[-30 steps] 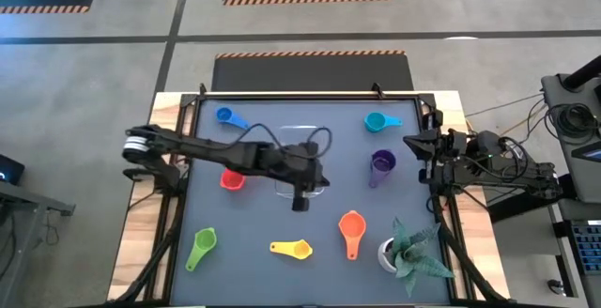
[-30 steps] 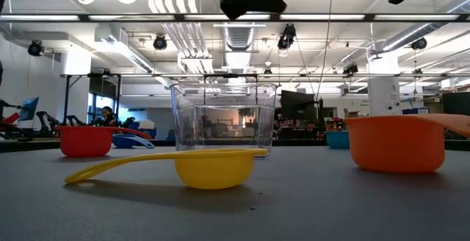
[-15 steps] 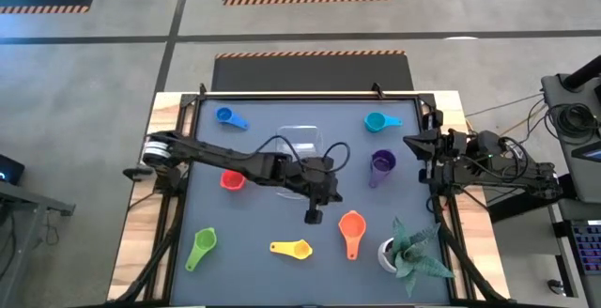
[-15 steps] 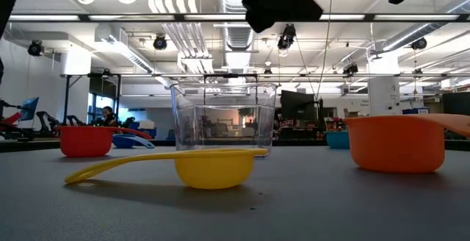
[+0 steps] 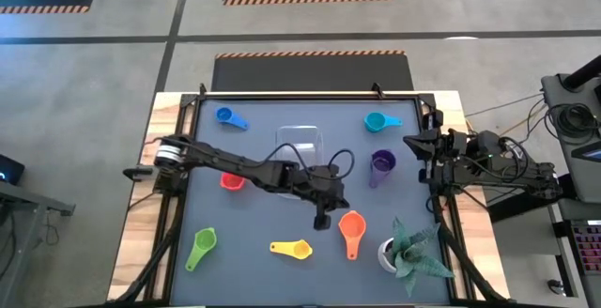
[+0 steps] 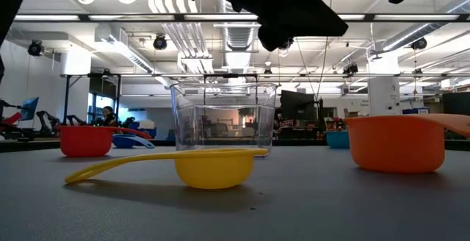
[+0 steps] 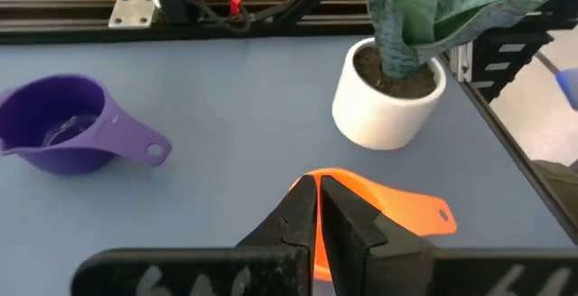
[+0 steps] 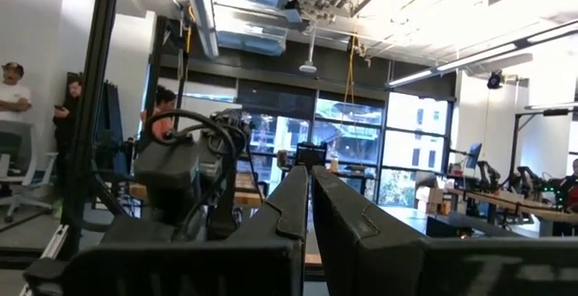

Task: Nest measuring cups in basket
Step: Stack the orange measuring cup on top of the purple measuring cup

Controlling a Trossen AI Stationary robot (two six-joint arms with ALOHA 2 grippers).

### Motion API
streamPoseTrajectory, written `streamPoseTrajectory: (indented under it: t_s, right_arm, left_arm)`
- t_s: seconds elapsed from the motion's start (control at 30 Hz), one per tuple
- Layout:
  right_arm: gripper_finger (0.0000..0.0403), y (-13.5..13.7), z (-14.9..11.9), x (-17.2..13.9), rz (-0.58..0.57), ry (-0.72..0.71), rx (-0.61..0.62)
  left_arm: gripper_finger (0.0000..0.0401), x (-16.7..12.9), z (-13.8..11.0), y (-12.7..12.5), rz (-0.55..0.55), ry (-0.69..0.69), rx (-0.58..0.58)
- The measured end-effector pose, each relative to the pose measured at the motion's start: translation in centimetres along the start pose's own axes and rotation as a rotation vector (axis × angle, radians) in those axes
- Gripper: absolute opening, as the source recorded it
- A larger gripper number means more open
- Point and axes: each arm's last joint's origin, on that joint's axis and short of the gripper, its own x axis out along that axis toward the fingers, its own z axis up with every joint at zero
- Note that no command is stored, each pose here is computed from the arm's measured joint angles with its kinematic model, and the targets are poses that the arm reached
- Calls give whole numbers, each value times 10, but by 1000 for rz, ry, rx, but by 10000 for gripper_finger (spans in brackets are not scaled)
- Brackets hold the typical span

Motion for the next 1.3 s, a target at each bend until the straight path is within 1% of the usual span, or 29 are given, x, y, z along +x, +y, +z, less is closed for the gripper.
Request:
streamPoseTrajectory:
  t_s: [0.27,0.5,0.67,0.8,0.93,1.03,1.3]
  right_arm:
    - [9,0,0,0,0,-3,-7]
    - [9,0,0,0,0,-3,-12]
    - [9,0,0,0,-1,-4,-12]
    - [9,0,0,0,-1,-4,-18]
    - [9,0,0,0,-1,-3,-18]
    - [9,0,0,0,0,-3,-18]
    - [9,0,0,0,0,0,-18]
  left_arm:
    - [0,4,-1,0,-1,-17,0]
    - [0,5,-1,0,-3,-22,-47]
    - [0,16,-7,-3,-13,-41,-66]
    - [3,21,-11,-5,-16,-6,-66]
    - [24,25,-6,-4,-14,-10,-60]
    - [45,30,-9,-6,-16,15,-46]
    - [117,32,-14,-7,-14,53,-20]
